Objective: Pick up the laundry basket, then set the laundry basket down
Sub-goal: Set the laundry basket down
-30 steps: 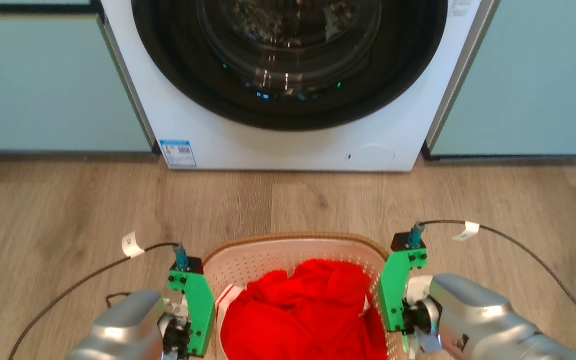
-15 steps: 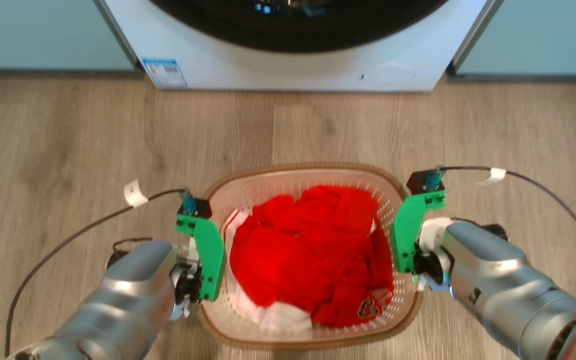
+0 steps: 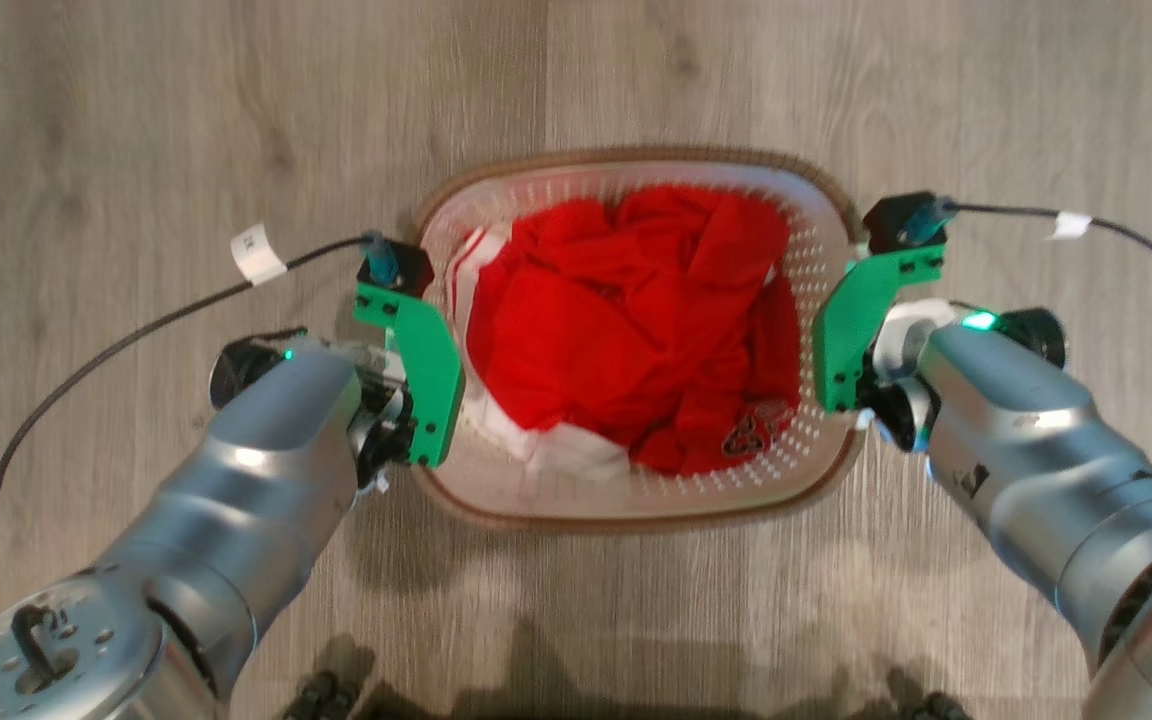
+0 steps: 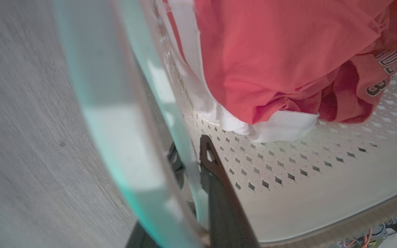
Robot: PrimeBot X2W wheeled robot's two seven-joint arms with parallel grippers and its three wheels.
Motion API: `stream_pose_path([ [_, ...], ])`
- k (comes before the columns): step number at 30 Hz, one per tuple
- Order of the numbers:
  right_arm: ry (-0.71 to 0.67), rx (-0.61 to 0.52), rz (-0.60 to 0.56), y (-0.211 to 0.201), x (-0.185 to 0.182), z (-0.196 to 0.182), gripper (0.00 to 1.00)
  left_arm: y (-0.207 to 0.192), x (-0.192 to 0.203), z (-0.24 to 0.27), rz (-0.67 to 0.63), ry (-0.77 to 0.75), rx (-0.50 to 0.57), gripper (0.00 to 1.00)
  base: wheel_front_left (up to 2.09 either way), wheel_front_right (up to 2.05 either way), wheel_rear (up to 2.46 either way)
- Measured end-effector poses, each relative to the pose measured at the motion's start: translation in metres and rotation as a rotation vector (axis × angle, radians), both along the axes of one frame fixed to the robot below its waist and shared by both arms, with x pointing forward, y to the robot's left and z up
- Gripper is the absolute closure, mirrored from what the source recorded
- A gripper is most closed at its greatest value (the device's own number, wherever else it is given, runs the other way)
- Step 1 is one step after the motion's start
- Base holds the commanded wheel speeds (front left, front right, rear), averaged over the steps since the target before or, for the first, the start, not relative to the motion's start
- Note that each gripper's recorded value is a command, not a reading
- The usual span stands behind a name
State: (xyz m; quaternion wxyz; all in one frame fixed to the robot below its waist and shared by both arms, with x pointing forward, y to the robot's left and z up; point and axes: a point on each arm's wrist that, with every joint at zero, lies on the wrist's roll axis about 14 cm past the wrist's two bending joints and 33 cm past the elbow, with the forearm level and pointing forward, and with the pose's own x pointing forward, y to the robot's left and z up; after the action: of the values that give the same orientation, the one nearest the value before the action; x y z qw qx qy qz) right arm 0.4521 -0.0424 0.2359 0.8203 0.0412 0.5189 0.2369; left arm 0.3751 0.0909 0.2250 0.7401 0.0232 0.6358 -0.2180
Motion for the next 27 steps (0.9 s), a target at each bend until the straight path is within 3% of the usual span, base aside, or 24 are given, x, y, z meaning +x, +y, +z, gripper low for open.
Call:
stream_pose_path([
  [13,0.092,-0.004,-0.046,-0.005,-0.007,-0.077,1.0,-0.008,-0.004,-0.058,-0.01,0.032,-0.015,1.0,0.0,0.0,0.0],
  [27,0.164,0.017,-0.1,-0.001,-0.021,-0.11,1.0,-0.003,0.008,-0.082,-0.071,-0.006,0.012,1.0,0.0,0.0,0.0],
])
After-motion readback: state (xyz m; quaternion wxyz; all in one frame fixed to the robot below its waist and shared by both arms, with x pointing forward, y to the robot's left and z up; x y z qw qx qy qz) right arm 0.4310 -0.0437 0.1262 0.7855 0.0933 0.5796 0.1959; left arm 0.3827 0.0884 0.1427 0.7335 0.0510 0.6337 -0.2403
